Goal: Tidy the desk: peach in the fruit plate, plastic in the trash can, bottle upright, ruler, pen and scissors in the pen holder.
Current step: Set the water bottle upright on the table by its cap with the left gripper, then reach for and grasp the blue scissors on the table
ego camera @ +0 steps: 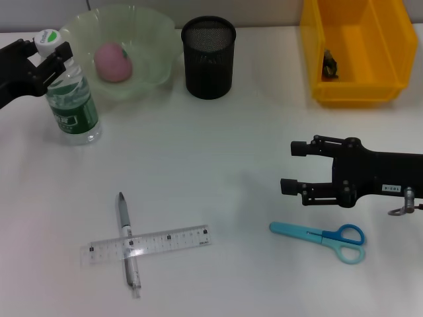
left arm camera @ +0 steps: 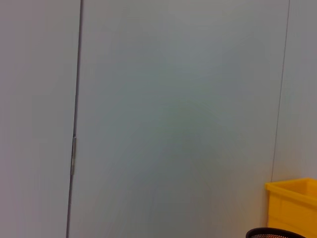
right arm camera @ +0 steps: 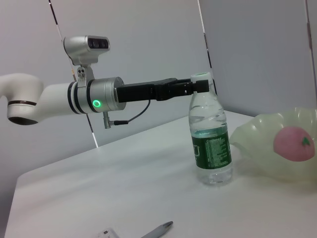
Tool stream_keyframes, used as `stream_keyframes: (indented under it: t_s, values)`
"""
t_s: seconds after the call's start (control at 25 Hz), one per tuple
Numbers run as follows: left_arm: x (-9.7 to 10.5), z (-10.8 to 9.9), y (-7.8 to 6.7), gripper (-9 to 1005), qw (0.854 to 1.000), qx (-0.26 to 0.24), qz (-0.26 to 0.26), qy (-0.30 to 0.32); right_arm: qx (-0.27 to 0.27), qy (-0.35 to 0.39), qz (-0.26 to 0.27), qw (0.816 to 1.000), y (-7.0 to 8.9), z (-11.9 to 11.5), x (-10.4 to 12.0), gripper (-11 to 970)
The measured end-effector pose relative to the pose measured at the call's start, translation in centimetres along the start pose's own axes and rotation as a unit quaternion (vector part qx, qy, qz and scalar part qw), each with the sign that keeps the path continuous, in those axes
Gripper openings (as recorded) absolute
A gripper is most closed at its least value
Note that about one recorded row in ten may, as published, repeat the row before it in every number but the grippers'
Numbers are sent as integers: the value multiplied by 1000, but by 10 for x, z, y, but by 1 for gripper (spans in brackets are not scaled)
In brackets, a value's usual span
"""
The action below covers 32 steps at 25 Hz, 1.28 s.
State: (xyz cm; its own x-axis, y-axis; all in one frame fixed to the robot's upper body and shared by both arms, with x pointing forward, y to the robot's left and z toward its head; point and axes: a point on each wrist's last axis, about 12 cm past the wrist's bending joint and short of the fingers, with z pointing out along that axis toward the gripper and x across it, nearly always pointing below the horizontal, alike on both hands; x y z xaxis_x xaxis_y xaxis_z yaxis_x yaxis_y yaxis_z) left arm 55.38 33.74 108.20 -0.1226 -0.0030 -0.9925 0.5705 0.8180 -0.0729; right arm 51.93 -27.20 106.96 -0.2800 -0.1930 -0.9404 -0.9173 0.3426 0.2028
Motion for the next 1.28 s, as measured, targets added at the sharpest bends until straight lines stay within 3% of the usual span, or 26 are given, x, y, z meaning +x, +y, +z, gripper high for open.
stream_keyframes:
  t_s: [0.28, 0.52, 0.68, 0.76, 0.8, 0.84, 0.96, 1.04, 1.12, 1.2, 1.28]
  values:
    - [0, 0, 0, 451, 1000, -4, -5, -6, -1, 0, -2, 1000, -1, 1, -2, 775]
    - [-1, 1, -1, 674, 1000, 0, -5, -7, 0, 0, -3, 1000, -1, 2, -2, 773]
    - [-8, -2, 0, 798, 999, 3, -20, -38, 0, -1, -2, 1000, -3, 2, -4, 771]
    - [-30, -20, 2, 798, 992, 52, -69, -97, 1, -3, 4, 1000, -4, 3, -6, 771]
    - [-30, -20, 2, 798, 992, 52, -69, -97, 1, -3, 4, 1000, -4, 3, -6, 770]
    - [-38, -27, 0, 798, 987, 97, -83, -101, 1, -3, 8, 1000, -5, 3, -7, 770]
    - [-41, -33, -3, 798, 983, 133, -89, -94, 1, -2, 17, 1000, -7, 2, -10, 769]
    - [-38, -44, -17, 798, 970, 226, -84, -37, -6, 9, 32, 999, -12, 1, -18, 768]
    - [-35, -45, -21, 798, 965, 250, -80, -13, -14, 29, 38, 999, -15, 1, -25, 767]
    - [-20, -46, -36, 798, 945, 314, -68, 61, -39, 112, 33, 992, -21, 8, -41, 767]
    - [-17, -45, -39, 798, 941, 324, -66, 72, -47, 144, 29, 988, -23, 12, -47, 766]
